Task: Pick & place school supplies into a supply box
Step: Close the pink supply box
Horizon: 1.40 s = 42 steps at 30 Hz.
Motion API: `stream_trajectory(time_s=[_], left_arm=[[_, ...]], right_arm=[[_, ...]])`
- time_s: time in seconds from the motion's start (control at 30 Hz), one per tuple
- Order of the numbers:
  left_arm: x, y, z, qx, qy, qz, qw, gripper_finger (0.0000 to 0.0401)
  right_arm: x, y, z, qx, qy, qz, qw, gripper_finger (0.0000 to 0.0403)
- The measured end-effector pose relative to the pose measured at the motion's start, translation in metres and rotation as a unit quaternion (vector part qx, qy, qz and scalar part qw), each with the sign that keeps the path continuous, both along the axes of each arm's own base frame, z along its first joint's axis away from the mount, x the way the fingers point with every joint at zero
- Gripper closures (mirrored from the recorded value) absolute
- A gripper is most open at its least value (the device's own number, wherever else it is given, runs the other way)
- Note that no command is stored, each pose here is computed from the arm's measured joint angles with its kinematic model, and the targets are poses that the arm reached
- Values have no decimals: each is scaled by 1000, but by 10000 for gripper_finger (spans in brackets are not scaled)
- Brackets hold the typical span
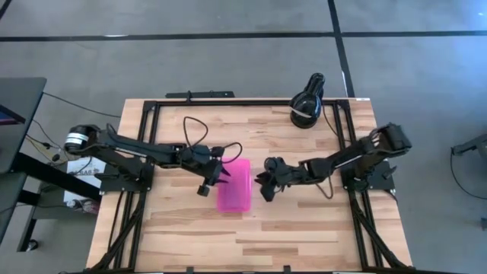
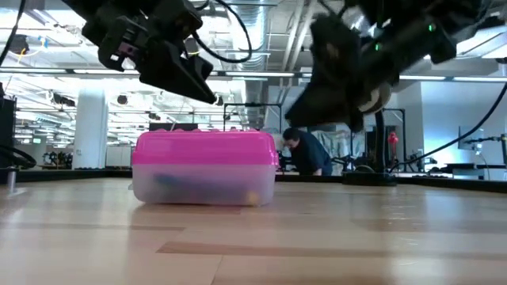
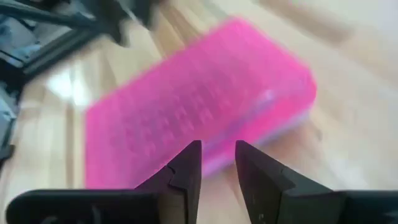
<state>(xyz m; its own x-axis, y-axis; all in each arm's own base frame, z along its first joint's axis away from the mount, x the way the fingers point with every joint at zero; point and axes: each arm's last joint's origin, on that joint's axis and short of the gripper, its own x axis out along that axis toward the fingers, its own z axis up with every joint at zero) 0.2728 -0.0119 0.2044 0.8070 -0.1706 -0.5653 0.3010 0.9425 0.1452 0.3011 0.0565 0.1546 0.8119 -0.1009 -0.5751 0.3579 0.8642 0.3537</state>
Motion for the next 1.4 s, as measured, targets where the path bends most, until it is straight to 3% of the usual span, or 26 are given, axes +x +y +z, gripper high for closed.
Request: stream_trajectory(time_s=[0.23,0.37,0.6,0.83,1.1,1.4], left_arm=[[-6,8,-3,-12,40,43,998,287],[-13,12,-12,-29,101,128,986,287],[-28,4,-18,-50,178,148,972,287],[-30,-14,-18,-72,188,152,968,287],[-22,-25,-47,-100,256,167,947,287],[-3,-31,-62,-119,219,150,957,287]], right_arm=[[2,-6,29,-70,-75,63,993,310],[14,-5,21,-71,-112,129,983,310],[40,9,-5,-51,-100,170,979,310],[59,18,-16,-53,-81,181,979,310],[61,9,-22,-52,-55,167,983,310],[61,3,-23,-41,-41,153,986,310]])
